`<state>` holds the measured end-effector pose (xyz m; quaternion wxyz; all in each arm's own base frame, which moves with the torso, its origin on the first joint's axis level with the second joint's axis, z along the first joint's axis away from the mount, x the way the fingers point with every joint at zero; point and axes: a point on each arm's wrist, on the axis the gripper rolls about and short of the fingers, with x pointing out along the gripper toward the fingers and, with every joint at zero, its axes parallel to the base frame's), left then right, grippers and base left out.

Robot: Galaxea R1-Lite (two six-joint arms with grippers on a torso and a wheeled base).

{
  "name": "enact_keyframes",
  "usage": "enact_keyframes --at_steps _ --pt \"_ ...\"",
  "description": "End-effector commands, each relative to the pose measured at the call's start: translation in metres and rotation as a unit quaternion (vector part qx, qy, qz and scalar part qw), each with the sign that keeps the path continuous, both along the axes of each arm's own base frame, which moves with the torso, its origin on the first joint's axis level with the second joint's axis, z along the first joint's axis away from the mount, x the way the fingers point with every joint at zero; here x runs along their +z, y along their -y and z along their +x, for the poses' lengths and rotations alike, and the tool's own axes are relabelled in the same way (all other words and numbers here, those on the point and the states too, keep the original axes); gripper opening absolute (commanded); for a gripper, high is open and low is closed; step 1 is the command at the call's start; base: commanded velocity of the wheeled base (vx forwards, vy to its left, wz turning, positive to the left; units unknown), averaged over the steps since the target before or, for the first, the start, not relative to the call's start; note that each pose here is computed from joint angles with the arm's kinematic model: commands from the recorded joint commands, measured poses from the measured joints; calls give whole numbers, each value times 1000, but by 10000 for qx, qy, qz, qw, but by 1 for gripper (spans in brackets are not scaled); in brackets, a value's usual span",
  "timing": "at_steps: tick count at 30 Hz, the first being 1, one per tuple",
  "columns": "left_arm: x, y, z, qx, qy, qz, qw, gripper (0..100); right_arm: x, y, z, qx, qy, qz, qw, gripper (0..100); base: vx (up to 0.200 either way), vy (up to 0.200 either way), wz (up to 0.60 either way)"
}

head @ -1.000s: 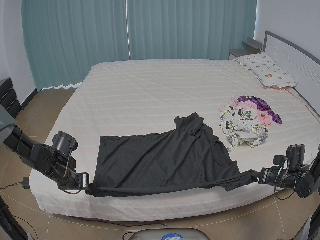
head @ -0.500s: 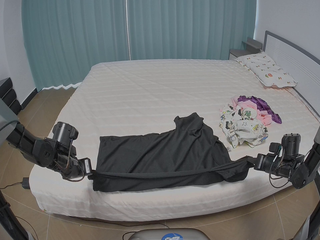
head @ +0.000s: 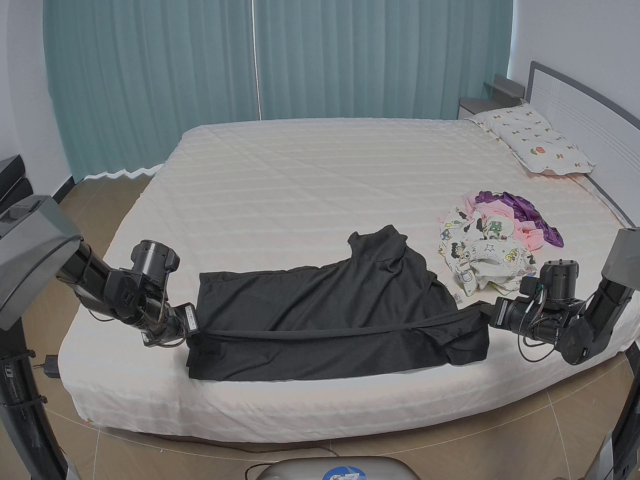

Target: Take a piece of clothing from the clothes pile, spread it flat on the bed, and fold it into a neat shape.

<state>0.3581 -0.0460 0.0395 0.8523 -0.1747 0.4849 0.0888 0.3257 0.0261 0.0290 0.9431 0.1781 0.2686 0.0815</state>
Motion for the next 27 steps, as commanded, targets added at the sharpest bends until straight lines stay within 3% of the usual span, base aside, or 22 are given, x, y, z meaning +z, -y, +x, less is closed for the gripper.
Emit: enact_keyframes --at_steps 1,15,21,22,27 --pt "-22 2 18 122 -122 26 9998 0 -20 -10 20 -96 -112 2 9999 0 0 0 0" --pt "-35 6 37 124 -113 24 9999 0 -38 -22 44 -193 -73 -66 9998 0 0 0 0" --pt "-42 8 47 231 -78 -58 9997 0 -39 -22 50 -435 -80 217 9988 0 0 0 0" --pt "-43 8 48 227 -79 -65 9997 100 -40 -22 50 -439 -97 221 9987 100 0 0 0" --pt "-51 9 56 376 -80 -148 9992 100 -55 -24 49 -458 -289 255 9982 100 0 0 0"
